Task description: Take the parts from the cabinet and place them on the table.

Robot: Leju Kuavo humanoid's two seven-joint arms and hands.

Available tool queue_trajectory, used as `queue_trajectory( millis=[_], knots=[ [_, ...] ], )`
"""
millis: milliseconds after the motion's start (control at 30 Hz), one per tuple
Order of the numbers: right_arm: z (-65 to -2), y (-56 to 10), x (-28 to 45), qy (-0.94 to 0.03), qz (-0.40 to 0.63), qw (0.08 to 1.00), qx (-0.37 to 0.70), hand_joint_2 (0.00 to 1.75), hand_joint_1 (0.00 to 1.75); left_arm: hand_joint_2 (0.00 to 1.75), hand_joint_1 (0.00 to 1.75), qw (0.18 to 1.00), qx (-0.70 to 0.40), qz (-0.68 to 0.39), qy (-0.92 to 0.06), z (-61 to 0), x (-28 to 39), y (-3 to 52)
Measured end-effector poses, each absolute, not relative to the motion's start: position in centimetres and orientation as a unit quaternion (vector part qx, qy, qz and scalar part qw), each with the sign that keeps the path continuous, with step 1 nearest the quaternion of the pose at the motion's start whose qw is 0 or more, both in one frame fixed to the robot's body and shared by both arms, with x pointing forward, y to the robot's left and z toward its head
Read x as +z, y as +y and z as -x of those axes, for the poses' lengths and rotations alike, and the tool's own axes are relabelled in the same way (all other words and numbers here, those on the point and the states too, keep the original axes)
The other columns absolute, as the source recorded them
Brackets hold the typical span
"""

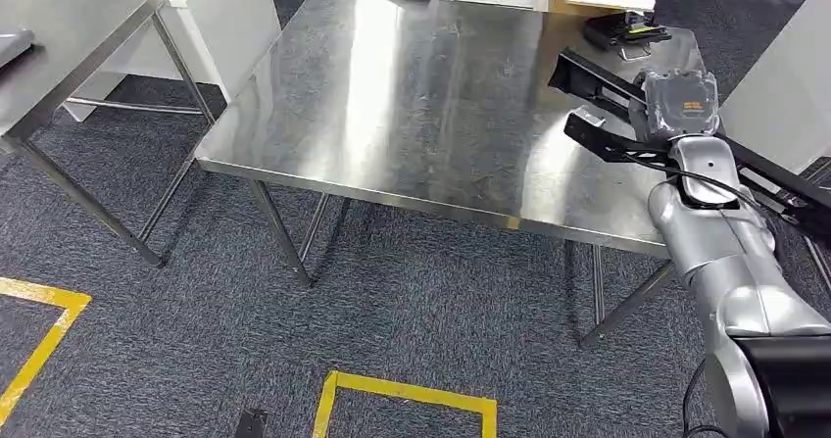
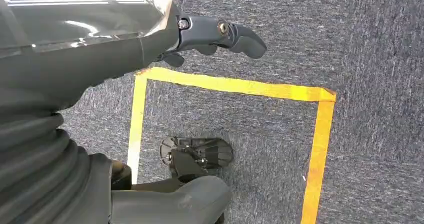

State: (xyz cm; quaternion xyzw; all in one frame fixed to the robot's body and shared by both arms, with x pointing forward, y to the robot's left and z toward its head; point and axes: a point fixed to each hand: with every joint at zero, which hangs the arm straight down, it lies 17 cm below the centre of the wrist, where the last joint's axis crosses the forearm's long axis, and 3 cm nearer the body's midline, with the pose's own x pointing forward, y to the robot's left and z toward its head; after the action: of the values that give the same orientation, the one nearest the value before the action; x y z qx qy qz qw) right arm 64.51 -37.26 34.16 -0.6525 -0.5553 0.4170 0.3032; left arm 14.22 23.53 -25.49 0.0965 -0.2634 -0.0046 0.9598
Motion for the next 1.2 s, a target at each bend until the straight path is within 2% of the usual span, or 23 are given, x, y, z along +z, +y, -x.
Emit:
queue_trajectory(
  millis=[700,1033,1200],
  knots=[
    [-64.9,-31.3,33.6,-0.58,0.63,0.293,0.426,1.75,1.73,1.75,0.0,0.961,0.018,-0.1,-0.256,-14.0,-25.6,24.3],
    [-64.5,-23.7,33.0,-0.625,0.576,0.252,0.463,1.75,1.73,1.75,0.0,0.961,0.016,-0.104,-0.254,-14.0,-25.7,24.5],
    [-64.5,-23.4,33.0,-0.626,0.574,0.251,0.464,1.75,1.73,1.75,0.0,0.961,0.016,-0.104,-0.254,-14.0,-25.7,24.5]
  ],
)
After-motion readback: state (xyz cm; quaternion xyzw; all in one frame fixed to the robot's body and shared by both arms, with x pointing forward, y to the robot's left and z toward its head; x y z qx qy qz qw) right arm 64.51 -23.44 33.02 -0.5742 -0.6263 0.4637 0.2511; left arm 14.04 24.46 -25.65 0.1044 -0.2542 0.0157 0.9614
